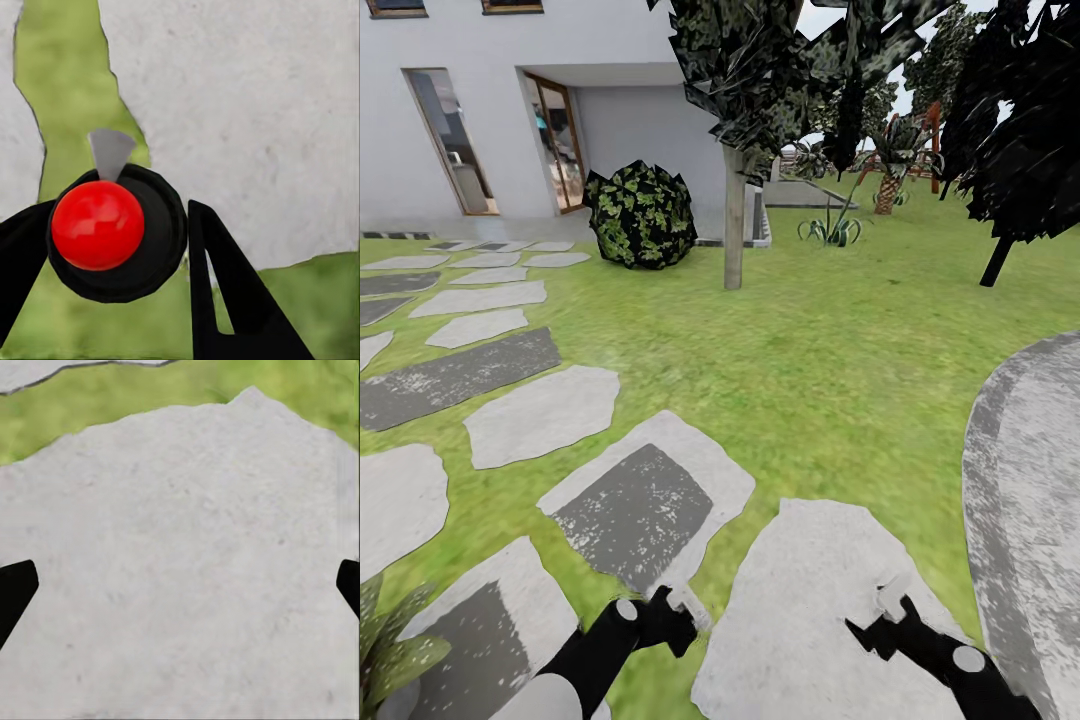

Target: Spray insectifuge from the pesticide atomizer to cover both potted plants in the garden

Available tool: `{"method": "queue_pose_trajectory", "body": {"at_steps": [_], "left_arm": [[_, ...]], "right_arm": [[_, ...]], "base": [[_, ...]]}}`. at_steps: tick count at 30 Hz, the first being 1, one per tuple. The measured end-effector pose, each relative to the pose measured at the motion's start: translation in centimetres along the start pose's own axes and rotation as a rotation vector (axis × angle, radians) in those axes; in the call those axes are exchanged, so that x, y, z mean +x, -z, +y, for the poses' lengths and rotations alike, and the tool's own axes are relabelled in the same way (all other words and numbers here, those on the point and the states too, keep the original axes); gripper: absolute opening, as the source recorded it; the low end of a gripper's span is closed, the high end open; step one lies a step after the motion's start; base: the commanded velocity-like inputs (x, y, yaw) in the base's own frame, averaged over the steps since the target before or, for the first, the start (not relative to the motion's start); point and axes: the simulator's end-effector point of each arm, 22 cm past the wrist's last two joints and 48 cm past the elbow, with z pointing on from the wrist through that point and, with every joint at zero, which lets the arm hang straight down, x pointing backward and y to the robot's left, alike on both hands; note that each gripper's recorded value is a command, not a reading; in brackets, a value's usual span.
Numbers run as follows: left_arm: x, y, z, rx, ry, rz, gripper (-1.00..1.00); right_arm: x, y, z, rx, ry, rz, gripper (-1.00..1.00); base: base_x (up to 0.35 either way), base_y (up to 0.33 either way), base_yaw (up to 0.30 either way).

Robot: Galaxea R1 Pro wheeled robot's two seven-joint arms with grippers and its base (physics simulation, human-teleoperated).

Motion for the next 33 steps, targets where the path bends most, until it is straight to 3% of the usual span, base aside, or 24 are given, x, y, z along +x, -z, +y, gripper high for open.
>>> {"method": "queue_pose_trajectory", "body": {"at_steps": [2,4,7,9,11,12,13,16,17,21,26,33], "left_arm": [[0.2,-0.1,1.4,-0.079,0.07,-0.014,-1.0],[0.3,-0.1,2.3,-0.134,0.121,-0.026,-1.0],[1.2,0.0,2.8,-0.161,0.15,-0.02,-1.0],[3.2,0.0,1.9,-0.169,0.179,-0.001,-1.0],[4.1,0.2,2.1,-0.225,0.216,-0.03,-1.0],[5.1,0.6,2.5,-0.303,0.268,-0.083,-1.0],[5.7,0.7,2.6,-0.333,0.295,-0.095,-1.0],[9.6,1.4,2.9,-0.431,0.408,-0.071,-1.0],[11.0,1.7,2.4,-0.447,0.474,-0.075,-1.0],[10.8,1.5,1.9,-0.435,0.462,-0.082,-1.0],[9.6,1.8,3.0,-0.45,0.454,-0.104,-1.0],[10.5,2.1,3.2,-0.465,0.474,-0.098,-1.0]], "right_arm": [[3.0,0.5,-2.1,0.138,-0.118,0.029,1.0],[5.5,1.1,-2.9,0.236,-0.205,0.04,1.0],[6.2,1.7,-3.3,0.326,-0.238,-0.013,1.0],[6.6,2.4,-3.8,0.423,-0.25,-0.049,1.0],[7.4,2.9,-3.5,0.487,-0.273,-0.066,1.0],[8.3,3.2,-2.7,0.509,-0.298,-0.062,1.0],[8.5,3.3,-2.6,0.516,-0.305,-0.06,1.0],[9.1,3.4,-1.9,0.517,-0.319,-0.051,1.0],[9.5,3.5,-1.6,0.518,-0.324,-0.046,1.0],[9.6,3.5,-1.6,0.518,-0.324,-0.044,1.0],[9.6,3.5,-1.5,0.517,-0.325,-0.044,1.0],[9.6,3.5,-1.5,0.515,-0.325,-0.043,1.0]], "base": [[0.0,0.0,0.0],[0.0,0.0,0.0],[0.0,0.0,0.0],[0.0,0.0,0.0],[0.0,0.0,0.0],[0.0,0.0,0.0],[0.0,0.0,0.0],[0.0,0.0,-0.061],[0.0,0.0,-0.213],[0.0,0.0,-0.261],[0.0,0.0,-0.266],[0.0,0.0,-0.267]]}}
